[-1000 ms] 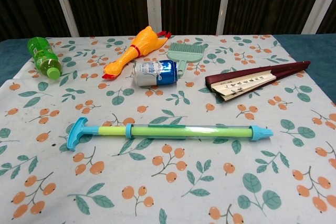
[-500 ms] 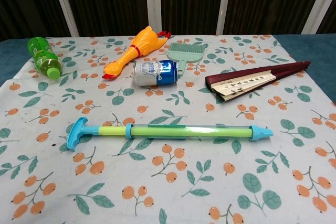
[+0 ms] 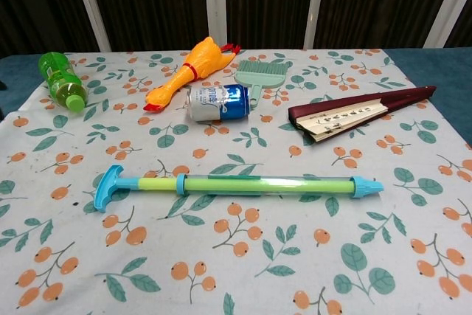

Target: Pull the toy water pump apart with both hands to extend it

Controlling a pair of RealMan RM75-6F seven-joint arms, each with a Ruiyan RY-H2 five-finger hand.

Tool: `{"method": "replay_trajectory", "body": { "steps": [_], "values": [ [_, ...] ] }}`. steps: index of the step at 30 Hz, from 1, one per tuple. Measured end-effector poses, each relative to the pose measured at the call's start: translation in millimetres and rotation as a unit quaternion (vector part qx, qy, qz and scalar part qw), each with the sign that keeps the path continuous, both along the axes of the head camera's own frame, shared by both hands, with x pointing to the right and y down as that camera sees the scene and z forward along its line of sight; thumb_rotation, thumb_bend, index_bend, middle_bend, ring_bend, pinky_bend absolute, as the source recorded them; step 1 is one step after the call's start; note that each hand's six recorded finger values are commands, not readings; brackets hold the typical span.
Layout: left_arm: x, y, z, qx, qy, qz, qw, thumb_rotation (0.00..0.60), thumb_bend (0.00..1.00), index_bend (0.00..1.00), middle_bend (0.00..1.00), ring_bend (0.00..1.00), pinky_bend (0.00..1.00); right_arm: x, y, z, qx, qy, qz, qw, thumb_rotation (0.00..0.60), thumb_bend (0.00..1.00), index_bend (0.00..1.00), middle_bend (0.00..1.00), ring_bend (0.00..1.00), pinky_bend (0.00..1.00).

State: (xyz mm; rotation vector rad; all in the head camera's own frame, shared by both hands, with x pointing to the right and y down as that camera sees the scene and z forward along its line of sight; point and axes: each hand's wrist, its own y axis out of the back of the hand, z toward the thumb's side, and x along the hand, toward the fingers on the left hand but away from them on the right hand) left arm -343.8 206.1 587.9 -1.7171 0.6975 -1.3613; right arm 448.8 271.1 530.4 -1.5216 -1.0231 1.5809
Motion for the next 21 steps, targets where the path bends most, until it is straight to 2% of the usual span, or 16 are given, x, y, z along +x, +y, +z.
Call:
{"method": "replay_trajectory", "body": {
  "steps": [5, 10, 21],
  "values": [
    [42, -8, 18, -0.006, -0.007, 0.019, 0.9998, 0.6, 0.31, 0.37, 0.13, 0.0, 0.02, 0, 0, 0, -0.003, -0.003, 0.002, 1.0, 0.6, 0.31, 0.0, 0.0, 0.0, 0.0],
    [75, -14, 35, -0.017, -0.012, 0.019, 0.9996, 0.6, 0.33, 0.39, 0.13, 0.0, 0.02, 1, 0, 1, -0.006, -0.006, 0.004, 1.0, 0.6, 0.31, 0.0, 0.0, 0.0, 0.0],
    [118, -21, 66, -0.02, -0.051, 0.027, 0.9982, 0.6, 0.35, 0.43, 0.15, 0.0, 0.02, 1, 0, 2, -0.014, -0.012, 0.008, 0.9998, 0.6, 0.31, 0.0, 0.0, 0.0, 0.0]
  ]
}}
